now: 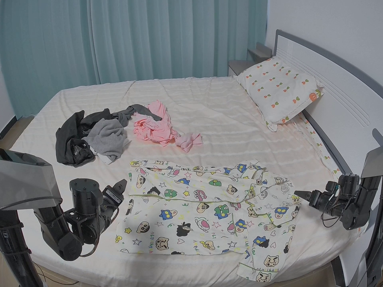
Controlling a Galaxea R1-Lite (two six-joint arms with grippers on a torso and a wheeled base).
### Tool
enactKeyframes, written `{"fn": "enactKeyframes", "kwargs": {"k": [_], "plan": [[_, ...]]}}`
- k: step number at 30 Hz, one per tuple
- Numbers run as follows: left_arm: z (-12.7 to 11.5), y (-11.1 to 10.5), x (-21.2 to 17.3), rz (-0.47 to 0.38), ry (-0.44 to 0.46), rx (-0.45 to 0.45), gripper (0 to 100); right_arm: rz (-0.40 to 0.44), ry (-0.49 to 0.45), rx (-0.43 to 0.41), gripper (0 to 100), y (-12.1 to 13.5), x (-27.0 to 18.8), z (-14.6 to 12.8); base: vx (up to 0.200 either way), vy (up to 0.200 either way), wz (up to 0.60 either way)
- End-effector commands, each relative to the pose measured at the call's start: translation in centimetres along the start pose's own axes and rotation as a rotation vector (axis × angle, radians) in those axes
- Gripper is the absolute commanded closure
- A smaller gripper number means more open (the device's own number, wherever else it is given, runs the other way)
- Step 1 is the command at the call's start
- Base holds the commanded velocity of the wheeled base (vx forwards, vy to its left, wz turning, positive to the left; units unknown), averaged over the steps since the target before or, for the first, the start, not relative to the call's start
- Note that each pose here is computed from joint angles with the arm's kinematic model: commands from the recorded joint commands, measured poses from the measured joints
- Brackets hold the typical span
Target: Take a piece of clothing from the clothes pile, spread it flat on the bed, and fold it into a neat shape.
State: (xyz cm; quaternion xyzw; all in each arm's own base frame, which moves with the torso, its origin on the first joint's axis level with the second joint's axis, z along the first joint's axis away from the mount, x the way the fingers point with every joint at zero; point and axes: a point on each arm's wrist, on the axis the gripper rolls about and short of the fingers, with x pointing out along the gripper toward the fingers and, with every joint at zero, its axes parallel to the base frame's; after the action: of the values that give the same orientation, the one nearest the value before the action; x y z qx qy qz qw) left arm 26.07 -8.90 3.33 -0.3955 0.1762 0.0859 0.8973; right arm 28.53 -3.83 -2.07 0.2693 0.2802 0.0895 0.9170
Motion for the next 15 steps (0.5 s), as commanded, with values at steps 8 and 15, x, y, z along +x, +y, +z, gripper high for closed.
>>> {"fn": "enactKeyframes", "kwargs": {"k": [8, 15], "plan": [[-0.2, 0.1, -0.1, 0.003, 0.007, 0.004, 0, 0.006, 0.199, -0.111, 0, -0.4, -0.1, -6.0, -0.200, 0.000, 0.00], [-0.4, 0.3, 0.1, 0.012, 0.015, 0.008, 0, 0.051, 0.251, -0.155, 0, 0.8, 1.5, -7.5, -0.029, 0.000, 0.00]]}}
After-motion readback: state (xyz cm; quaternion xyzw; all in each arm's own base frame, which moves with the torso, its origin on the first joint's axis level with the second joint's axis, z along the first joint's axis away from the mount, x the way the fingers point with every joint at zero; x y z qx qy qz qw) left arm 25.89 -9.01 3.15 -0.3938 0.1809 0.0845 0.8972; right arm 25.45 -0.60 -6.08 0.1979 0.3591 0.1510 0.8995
